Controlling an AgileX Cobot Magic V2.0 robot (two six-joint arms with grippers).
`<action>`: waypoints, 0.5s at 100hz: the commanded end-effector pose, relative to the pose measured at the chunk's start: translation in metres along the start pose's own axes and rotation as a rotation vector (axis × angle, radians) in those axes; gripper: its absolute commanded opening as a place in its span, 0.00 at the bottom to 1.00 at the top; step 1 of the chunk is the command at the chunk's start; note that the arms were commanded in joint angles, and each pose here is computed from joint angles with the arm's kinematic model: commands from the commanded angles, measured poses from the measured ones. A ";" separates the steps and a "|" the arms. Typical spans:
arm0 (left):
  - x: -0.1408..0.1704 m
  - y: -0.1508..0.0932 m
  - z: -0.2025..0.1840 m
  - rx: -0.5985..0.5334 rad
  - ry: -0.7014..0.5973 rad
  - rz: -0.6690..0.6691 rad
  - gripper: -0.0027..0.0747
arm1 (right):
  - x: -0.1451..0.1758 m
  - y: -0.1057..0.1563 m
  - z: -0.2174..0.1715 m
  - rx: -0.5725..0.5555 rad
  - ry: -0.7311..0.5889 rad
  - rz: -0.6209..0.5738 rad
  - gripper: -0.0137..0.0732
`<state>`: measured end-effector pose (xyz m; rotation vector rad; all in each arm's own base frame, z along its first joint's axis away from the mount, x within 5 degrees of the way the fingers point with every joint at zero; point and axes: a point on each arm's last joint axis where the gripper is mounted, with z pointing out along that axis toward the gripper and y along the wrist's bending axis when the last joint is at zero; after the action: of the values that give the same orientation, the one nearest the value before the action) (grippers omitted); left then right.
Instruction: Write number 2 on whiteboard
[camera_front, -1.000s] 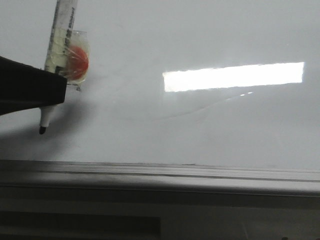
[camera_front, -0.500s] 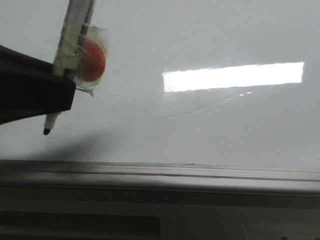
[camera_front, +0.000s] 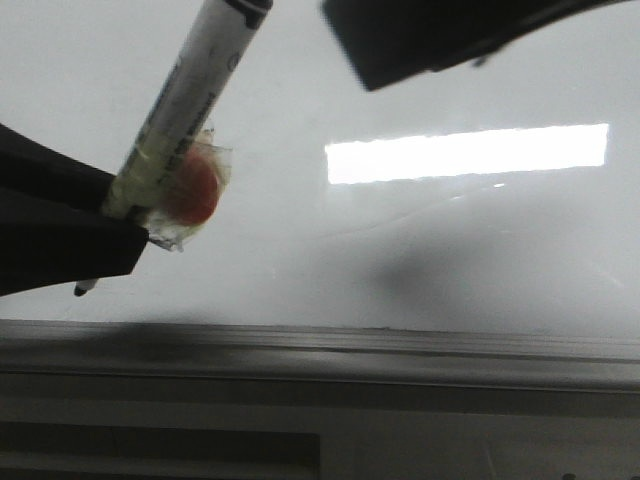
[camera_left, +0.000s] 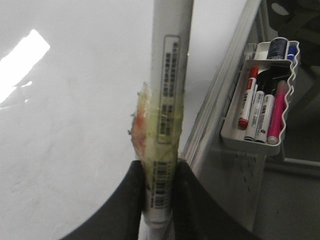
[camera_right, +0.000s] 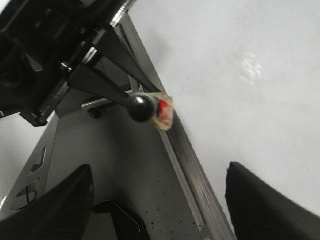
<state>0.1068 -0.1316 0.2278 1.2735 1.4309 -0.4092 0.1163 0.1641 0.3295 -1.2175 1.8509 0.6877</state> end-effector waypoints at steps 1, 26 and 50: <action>-0.015 0.007 -0.001 -0.024 -0.061 -0.003 0.01 | -0.024 0.000 0.004 0.008 -0.081 -0.018 0.72; -0.015 0.007 -0.001 -0.026 -0.060 -0.003 0.01 | -0.045 0.008 0.036 -0.028 -0.097 -0.082 0.72; -0.015 0.007 -0.001 -0.020 -0.058 0.015 0.01 | -0.045 0.005 0.051 -0.030 -0.062 -0.078 0.56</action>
<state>0.1092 -0.1308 0.2285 1.2774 1.4447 -0.3762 0.1345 0.2259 0.3238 -1.3311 1.8112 0.7025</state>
